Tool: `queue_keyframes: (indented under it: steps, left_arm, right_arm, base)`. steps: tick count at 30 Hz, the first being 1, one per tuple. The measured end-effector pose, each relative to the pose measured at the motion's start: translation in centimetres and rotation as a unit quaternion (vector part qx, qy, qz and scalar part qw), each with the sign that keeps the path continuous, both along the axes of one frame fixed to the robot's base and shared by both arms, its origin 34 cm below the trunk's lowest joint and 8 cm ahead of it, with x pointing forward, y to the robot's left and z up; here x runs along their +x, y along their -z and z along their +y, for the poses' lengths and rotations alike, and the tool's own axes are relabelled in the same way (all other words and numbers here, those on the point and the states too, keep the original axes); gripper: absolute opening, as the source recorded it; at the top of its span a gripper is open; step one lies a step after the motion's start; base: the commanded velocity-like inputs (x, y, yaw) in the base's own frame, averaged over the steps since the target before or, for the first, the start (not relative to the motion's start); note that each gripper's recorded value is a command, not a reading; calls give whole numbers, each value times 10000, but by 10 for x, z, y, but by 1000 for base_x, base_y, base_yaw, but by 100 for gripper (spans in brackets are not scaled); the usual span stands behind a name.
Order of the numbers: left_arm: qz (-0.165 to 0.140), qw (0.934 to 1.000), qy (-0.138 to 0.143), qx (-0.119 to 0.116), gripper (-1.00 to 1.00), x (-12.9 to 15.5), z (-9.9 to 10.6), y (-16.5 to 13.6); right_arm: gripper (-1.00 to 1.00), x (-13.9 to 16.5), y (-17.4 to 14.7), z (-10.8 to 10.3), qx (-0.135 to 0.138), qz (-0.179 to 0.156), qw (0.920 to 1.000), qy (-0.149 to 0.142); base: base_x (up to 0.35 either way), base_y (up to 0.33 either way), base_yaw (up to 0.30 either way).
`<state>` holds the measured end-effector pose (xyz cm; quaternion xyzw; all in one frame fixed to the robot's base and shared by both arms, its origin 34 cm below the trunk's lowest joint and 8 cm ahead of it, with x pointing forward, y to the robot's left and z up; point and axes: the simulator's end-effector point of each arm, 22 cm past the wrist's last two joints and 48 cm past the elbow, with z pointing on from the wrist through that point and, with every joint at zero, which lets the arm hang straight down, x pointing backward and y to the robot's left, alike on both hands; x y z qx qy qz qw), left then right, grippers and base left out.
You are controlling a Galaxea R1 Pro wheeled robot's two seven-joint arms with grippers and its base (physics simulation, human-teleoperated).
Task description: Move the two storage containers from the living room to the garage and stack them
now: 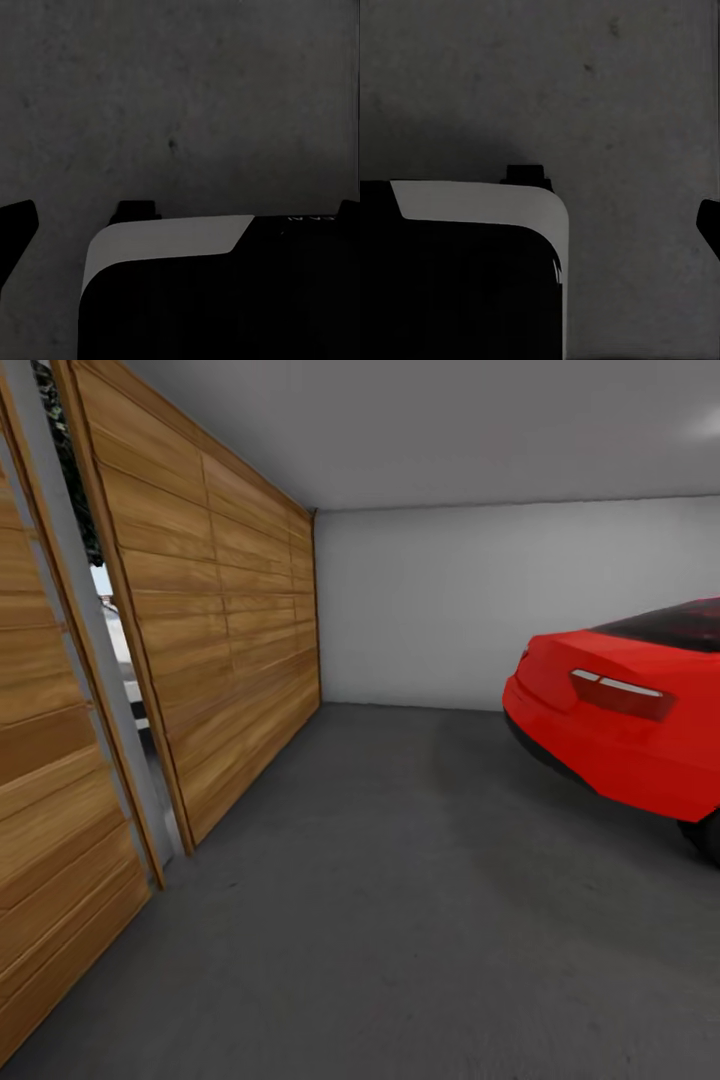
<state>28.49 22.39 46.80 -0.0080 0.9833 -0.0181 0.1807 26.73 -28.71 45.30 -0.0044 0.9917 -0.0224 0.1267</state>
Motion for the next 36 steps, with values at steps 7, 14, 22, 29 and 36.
queue_keyframes:
  steps: [7, 14, 22, 29, 36]
  left_arm:
    - [-17, 10000, 0, 0, 100, 1, 0, 0]
    - [-33, 10000, 0, 0, 100, 2, 0, -1]
    - [-52, 10000, 0, 0, 100, 4, 0, -2]
    - [-68, 10000, 0, 0, 100, 5, 0, -2]
    - [-85, 10000, 0, 0, 100, 6, 0, -3]
  right_arm:
    - [100, 1, 0, 0, 2, -17, 10000, -3]
    - [100, 2, -1, 0, 0, -34, 10000, -2]
    - [100, 4, -1, 0, 2, -52, 10000, -2]
    - [100, 5, -2, 0, 1, -69, 10000, -2]
    - [100, 6, -2, 0, -1, -85, 10000, -8]
  base:
    - [0, 0, -266]
    - [0, 0, -266]
    - [0, 0, -266]
    - [0, 0, -266]
    - [0, 0, -265]
